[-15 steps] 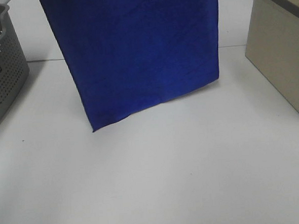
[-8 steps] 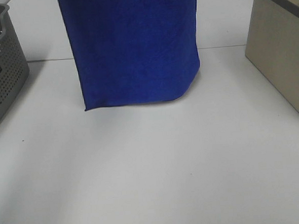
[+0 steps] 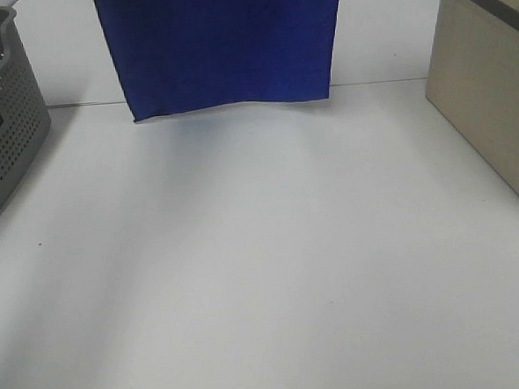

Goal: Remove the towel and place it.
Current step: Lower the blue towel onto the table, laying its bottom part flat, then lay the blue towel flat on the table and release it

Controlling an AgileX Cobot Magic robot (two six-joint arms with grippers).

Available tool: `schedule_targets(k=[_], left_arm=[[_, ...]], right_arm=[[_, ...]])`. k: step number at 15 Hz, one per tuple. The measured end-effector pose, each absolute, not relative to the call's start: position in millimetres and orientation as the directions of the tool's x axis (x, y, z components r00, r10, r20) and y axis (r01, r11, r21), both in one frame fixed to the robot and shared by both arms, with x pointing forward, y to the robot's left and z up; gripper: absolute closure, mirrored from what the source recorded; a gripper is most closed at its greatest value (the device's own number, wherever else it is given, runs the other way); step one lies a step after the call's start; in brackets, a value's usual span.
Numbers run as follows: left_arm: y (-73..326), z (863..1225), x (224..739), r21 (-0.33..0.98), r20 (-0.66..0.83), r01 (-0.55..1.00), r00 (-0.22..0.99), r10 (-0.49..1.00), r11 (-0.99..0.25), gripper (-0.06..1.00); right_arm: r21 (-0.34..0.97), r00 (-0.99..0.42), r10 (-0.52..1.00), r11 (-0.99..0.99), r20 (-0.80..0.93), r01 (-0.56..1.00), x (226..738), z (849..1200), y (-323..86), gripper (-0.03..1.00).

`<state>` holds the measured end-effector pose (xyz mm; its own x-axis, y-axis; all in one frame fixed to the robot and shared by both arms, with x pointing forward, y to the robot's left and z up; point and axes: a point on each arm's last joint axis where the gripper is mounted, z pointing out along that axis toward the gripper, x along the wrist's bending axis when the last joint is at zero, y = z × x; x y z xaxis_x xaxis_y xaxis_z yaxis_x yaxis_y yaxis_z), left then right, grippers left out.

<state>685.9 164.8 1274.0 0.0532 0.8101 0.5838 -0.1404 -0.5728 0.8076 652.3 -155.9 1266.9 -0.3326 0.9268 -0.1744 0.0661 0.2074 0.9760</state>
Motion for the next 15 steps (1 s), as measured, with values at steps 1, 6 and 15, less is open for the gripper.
schedule_targets(k=[1,6,15], left_arm=[[161,1267,685,0.816,0.577,-0.068,0.094,0.811,-0.573,0.94],[152,1220,655,0.677,0.450,0.467,0.348,0.822,-0.568,0.94],[172,1218,591,0.600,0.362,0.558,0.449,0.817,-0.573,0.94]], right_arm=[[0.970,-0.338,0.925,0.219,-0.173,0.102,652,1263,-156,0.95],[0.815,-0.429,0.899,0.312,-0.087,0.489,625,1237,-159,0.95],[0.691,-0.528,0.849,0.363,0.032,0.626,596,1232,-155,0.95]])
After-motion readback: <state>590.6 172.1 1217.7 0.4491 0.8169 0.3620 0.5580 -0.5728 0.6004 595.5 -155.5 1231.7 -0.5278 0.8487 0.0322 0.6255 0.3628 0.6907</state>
